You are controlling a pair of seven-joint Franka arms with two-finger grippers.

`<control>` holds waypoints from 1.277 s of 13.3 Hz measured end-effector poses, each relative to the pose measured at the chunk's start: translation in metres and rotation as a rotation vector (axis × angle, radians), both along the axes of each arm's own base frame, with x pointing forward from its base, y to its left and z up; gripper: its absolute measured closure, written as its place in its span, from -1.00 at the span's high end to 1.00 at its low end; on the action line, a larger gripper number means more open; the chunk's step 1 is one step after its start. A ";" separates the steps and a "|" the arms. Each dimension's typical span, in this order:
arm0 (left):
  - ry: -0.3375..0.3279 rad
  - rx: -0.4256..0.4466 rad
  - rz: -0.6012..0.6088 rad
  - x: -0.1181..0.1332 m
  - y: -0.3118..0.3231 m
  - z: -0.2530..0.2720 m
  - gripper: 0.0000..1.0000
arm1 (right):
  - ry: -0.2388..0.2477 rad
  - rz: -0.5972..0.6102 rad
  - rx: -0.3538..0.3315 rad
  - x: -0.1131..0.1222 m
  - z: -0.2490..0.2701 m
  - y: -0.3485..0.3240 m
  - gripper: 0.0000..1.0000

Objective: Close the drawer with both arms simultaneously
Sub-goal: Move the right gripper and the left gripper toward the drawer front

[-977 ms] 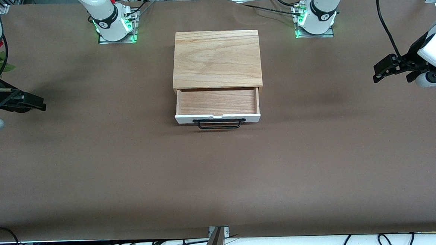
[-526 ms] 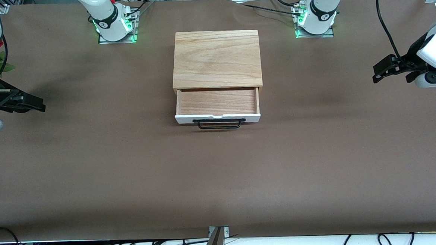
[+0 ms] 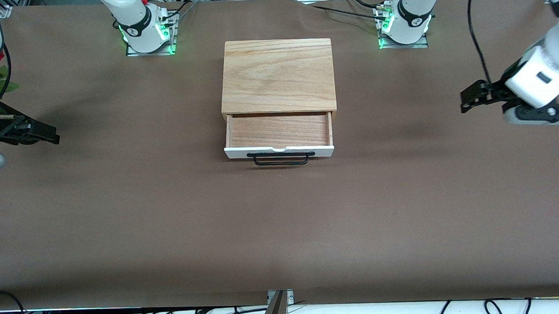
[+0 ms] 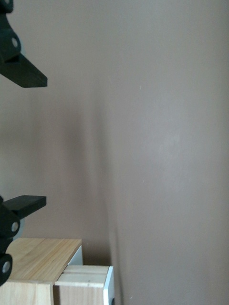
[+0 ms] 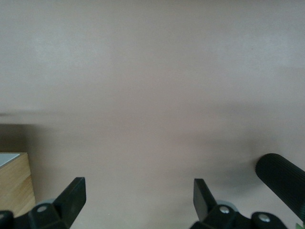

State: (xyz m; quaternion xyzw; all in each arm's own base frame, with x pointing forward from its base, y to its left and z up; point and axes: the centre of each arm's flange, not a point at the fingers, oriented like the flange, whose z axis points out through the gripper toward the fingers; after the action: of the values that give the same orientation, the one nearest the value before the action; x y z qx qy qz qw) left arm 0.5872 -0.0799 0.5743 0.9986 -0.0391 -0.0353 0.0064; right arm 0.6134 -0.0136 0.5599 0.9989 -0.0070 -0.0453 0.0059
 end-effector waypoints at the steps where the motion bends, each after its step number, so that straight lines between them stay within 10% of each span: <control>1: 0.001 -0.002 -0.026 0.004 -0.017 -0.006 1.00 | 0.005 -0.001 0.011 0.001 -0.003 0.001 1.00; 17: -0.073 -0.334 -0.037 0.078 -0.176 -0.182 1.00 | -0.043 0.131 0.272 0.059 -0.149 0.190 1.00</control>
State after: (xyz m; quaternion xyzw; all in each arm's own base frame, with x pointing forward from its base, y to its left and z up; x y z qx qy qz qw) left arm 0.6652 -0.2554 0.3921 0.9833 -0.0631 0.0080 0.1704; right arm 0.6725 0.1766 0.4109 0.9896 0.0643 -0.0238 -0.1267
